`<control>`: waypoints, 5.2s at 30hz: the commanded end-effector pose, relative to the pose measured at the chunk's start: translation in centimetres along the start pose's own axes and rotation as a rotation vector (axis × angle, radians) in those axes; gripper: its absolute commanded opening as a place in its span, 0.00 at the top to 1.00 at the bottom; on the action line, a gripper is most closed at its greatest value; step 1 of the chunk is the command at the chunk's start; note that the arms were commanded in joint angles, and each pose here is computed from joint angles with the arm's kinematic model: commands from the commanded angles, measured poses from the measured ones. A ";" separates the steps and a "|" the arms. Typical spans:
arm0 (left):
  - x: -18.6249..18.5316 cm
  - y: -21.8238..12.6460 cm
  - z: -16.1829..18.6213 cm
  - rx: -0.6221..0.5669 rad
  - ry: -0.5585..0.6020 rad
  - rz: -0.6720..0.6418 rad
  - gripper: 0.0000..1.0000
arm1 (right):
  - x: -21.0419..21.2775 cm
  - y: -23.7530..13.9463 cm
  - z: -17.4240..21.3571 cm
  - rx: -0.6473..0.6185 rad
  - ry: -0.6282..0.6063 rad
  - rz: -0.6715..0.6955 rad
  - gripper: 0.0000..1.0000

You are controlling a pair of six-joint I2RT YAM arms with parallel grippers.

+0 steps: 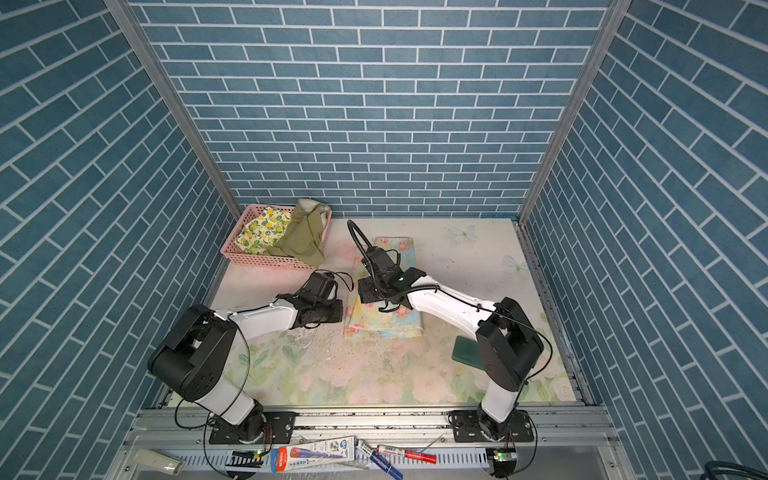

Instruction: Fold and stack the skirts

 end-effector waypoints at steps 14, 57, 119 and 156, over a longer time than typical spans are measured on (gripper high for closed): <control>-8.2 2.7 3.4 0.076 0.170 0.059 0.89 | -13.7 -9.9 -4.6 -0.256 0.317 0.155 0.32; -5.3 -4.3 -7.6 -0.125 0.052 0.062 0.28 | -11.7 2.1 -4.0 -0.020 -0.039 0.208 0.34; 0.2 -4.7 -7.9 -0.205 -0.046 0.050 0.29 | -14.5 10.3 -10.5 0.032 0.214 -0.093 1.00; 0.3 -4.1 -8.0 -0.198 -0.053 0.044 0.29 | -14.7 6.7 -10.8 -0.015 0.240 -0.102 1.00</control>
Point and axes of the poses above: each gripper's point midway between its finger pads, its own y axis out along the fingers, its own x axis along the line the jaws close on, z = x × y, the point moved 4 cm from there along -y, back along the fingers, and after that the axes turned 7 degrees about y, right-handed, at the moved point
